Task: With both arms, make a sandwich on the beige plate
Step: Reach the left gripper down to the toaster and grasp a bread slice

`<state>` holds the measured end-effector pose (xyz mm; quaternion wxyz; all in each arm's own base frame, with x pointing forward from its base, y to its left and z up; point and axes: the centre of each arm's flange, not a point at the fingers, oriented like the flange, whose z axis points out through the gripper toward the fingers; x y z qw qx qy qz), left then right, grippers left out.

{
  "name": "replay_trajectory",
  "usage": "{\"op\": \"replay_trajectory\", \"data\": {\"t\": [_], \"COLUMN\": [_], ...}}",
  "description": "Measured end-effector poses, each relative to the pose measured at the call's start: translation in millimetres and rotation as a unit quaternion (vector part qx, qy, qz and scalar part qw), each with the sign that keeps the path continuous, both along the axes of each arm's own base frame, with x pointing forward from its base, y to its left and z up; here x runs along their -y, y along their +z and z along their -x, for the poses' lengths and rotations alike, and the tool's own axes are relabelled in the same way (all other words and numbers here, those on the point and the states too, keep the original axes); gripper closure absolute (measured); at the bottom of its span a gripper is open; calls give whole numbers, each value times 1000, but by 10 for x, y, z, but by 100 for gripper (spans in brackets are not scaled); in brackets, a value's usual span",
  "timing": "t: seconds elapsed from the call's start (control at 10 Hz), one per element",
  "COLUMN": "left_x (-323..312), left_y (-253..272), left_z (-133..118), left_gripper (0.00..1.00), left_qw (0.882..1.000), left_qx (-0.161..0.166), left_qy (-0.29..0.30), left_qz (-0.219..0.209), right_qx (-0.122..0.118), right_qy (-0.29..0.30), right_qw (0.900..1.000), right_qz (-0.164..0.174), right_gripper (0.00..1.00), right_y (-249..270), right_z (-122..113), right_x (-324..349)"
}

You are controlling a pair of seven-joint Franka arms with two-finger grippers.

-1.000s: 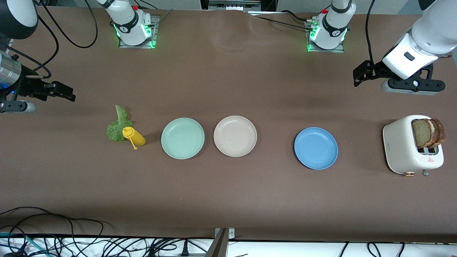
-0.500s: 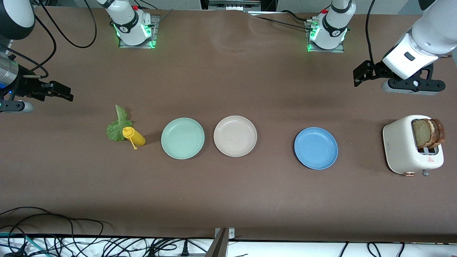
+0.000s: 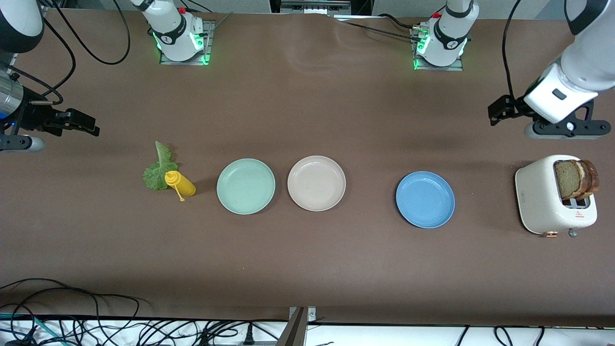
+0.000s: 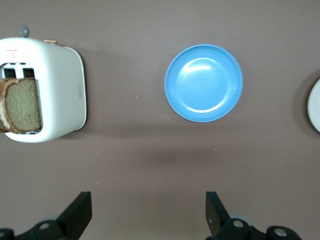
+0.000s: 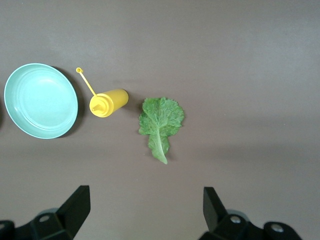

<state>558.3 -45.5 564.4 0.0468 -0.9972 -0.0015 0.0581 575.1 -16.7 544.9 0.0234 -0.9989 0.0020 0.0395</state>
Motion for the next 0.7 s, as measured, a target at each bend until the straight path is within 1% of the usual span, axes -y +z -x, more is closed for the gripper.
{"op": "replay_trajectory", "data": {"t": [0.2, 0.4, 0.5, 0.7], "left_x": [-469, -802, -972, -1451], "left_y": [-266, -514, -589, -753], "left_z": [-166, -309, -366, -456], "left_gripper": [0, 0, 0, 0], "left_qw": [999, 998, 998, 1000], "left_qx": [-17, -29, -25, -13], "left_qy": [27, 46, 46, 18], "left_qz": [-16, -25, -21, -9], "right_qx": [-4, -27, -39, -64], "right_qy": [1, 1, 2, 2], "right_qw": [1000, 1000, 999, 998], "right_qz": [0, -1, -2, -4], "right_gripper": [0, 0, 0, 0], "right_y": [-11, -91, -148, -325], "right_z": [5, 37, 42, 44], "right_x": [0, 0, -1, -8]}}
